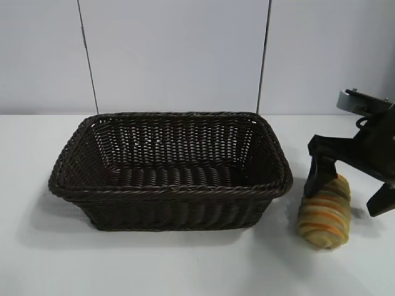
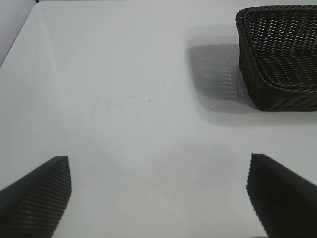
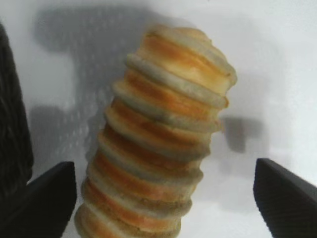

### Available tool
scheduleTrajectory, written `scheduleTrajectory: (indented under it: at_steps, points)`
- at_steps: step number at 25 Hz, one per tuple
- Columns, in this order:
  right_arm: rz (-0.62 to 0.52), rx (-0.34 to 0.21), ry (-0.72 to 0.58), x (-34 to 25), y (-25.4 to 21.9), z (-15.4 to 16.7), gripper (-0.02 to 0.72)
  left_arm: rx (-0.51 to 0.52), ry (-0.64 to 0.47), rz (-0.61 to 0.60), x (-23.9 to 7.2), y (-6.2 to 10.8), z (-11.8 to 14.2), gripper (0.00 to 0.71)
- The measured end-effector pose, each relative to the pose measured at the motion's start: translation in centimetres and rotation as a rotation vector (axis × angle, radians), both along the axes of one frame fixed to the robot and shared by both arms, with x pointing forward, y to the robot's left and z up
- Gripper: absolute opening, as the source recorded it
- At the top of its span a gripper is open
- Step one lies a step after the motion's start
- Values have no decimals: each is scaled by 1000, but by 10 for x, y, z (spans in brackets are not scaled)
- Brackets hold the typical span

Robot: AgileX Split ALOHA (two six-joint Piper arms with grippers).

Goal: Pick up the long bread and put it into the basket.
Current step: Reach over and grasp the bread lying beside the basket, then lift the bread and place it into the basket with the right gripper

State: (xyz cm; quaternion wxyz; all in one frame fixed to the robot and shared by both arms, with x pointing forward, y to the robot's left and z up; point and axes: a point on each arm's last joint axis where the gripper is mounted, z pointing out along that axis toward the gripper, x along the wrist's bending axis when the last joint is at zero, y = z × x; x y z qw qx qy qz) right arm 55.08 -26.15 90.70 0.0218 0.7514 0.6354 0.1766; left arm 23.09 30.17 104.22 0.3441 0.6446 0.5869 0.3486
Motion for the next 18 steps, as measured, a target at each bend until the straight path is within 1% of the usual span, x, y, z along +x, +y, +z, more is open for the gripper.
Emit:
scheduleTrajectory:
  at_steps: [1, 3, 5, 7, 10, 13, 18]
  points:
    - [4, 1, 4, 1, 0, 1, 149, 0, 0, 0, 0, 0, 0, 694]
    - [23, 3, 14, 5, 1, 6, 107, 0, 0, 0, 0, 0, 0, 694]
    - [39, 9, 15, 10, 3, 16, 85, 0, 0, 0, 0, 0, 0, 694]
    - [48, 11, -5, 15, 3, 31, 83, 0, 0, 0, 0, 0, 0, 694]
    - [57, 8, -64, 24, 4, 66, 75, 0, 0, 0, 0, 0, 0, 694]
    - [67, -6, -102, 29, 3, 95, 75, 0, 0, 0, 0, 0, 0, 694]
    - [97, -10, -142, 37, 10, 121, 75, 0, 0, 0, 0, 0, 0, 694]
